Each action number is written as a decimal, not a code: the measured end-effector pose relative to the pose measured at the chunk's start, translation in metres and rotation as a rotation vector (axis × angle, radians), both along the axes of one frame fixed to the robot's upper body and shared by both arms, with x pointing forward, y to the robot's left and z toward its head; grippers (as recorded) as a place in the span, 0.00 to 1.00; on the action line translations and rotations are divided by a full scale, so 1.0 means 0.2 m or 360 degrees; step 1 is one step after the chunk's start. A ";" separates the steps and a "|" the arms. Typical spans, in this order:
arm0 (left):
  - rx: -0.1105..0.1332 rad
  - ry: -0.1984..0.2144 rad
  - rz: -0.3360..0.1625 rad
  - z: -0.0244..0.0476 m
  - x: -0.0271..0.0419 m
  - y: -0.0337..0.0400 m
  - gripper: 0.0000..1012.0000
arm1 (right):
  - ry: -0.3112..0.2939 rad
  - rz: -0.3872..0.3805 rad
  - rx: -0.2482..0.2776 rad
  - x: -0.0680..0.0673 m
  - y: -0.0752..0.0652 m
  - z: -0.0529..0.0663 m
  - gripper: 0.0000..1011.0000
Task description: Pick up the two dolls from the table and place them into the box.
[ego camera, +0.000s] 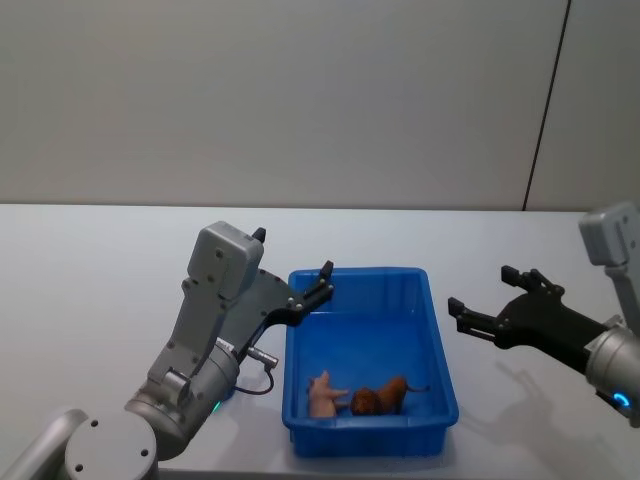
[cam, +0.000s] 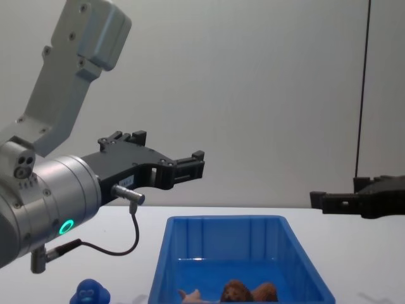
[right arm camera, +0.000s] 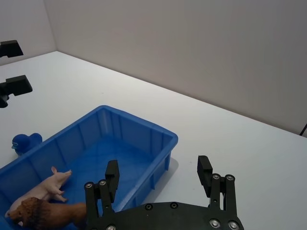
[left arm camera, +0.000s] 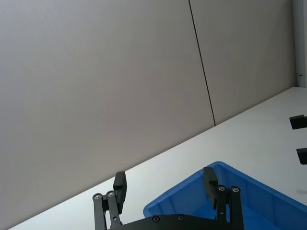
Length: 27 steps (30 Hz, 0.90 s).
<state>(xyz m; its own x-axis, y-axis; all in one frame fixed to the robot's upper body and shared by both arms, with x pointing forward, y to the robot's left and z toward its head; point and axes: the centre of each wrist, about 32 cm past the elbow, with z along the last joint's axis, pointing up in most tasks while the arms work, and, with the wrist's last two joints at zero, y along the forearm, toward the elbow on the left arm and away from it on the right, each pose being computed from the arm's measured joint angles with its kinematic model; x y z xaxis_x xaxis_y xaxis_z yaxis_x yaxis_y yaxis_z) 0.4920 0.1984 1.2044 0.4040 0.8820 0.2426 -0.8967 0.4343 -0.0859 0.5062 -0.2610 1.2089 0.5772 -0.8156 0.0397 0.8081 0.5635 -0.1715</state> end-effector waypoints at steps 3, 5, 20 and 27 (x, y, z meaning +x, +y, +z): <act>0.0002 0.0002 0.0001 -0.001 -0.002 0.001 0.99 | -0.0001 -0.0002 0.0000 0.01 -0.02 0.00 0.99; 0.0005 0.0004 0.0001 0.000 -0.005 0.002 0.99 | -0.0001 -0.0004 0.0001 0.01 -0.03 -0.01 0.99; 0.0040 0.0130 0.0085 0.007 -0.112 0.049 0.99 | -0.0006 -0.0008 0.0003 0.02 -0.08 -0.01 0.99; 0.0052 0.0220 0.0123 -0.008 -0.167 0.083 0.99 | -0.0007 -0.0009 0.0003 0.02 -0.09 -0.01 0.99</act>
<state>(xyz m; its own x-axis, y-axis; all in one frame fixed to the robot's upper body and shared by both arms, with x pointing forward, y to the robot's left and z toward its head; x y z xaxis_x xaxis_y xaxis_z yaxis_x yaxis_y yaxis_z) 0.4586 0.2150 1.2028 0.3670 0.9042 0.2186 -0.9297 0.3643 0.0539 0.5104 -0.2785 1.2065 0.5723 -0.8190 0.0407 0.8121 0.5592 -0.1668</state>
